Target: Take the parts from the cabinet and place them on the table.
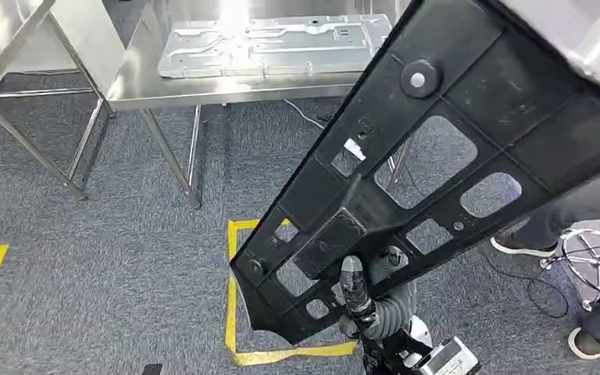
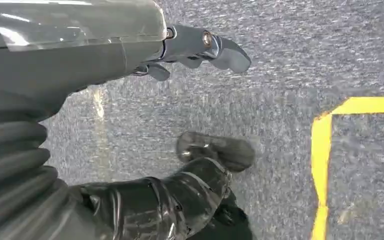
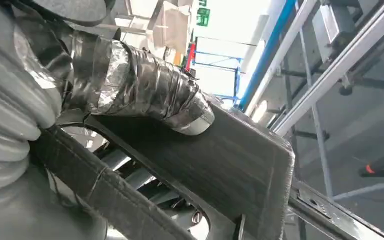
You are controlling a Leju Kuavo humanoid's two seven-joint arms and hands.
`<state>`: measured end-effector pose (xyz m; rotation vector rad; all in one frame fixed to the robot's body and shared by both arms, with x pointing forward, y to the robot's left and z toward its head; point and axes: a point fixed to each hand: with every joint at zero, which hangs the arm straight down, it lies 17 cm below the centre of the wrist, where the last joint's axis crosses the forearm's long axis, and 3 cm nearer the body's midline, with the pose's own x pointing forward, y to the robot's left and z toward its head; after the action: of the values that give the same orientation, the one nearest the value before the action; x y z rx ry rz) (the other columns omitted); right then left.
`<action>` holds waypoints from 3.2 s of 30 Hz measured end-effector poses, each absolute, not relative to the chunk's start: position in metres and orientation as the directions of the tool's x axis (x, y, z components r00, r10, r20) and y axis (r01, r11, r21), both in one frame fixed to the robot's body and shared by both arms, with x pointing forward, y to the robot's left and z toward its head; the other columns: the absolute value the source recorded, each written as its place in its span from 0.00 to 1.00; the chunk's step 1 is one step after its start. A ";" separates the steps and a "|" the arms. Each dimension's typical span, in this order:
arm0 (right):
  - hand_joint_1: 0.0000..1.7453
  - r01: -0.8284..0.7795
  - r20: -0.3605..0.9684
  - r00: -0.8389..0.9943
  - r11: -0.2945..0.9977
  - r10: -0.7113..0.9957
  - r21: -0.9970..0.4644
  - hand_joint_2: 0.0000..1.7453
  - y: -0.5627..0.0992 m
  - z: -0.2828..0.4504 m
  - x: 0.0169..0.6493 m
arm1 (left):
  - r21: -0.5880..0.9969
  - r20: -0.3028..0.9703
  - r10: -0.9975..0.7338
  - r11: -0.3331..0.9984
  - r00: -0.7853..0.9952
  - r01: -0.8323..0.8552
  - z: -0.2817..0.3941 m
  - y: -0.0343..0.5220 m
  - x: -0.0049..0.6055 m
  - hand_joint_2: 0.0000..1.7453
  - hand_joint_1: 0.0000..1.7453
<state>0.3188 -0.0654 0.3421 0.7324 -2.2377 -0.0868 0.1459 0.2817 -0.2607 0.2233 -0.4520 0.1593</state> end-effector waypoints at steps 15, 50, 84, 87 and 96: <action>1.00 -0.467 0.655 -0.543 0.837 -0.526 0.285 1.00 -0.068 0.341 0.321 | 0.176 0.450 0.095 0.965 0.888 -0.192 -0.260 0.279 0.147 1.00 0.00; 1.00 -0.471 0.665 -0.528 0.833 -0.529 0.289 1.00 -0.067 0.335 0.325 | 0.177 0.443 0.091 0.966 0.892 -0.187 -0.261 0.282 0.144 1.00 0.00; 1.00 -0.466 0.663 -0.527 0.833 -0.532 0.298 1.00 -0.066 0.331 0.324 | 0.184 0.433 0.088 0.966 0.897 -0.184 -0.262 0.286 0.143 1.00 0.00; 1.00 -0.466 0.662 -0.528 0.833 -0.532 0.297 1.00 -0.066 0.332 0.324 | 0.183 0.438 0.087 0.966 0.895 -0.184 -0.262 0.286 0.147 1.00 0.00; 1.00 -0.466 0.664 -0.525 0.833 -0.532 0.299 1.00 -0.065 0.330 0.324 | 0.193 0.422 0.084 0.965 0.903 -0.180 -0.264 0.290 0.136 1.00 0.00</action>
<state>0.3237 -0.0650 0.3301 0.7263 -2.2122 -0.1061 0.1365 0.2902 -0.2640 0.2312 -0.4241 0.1379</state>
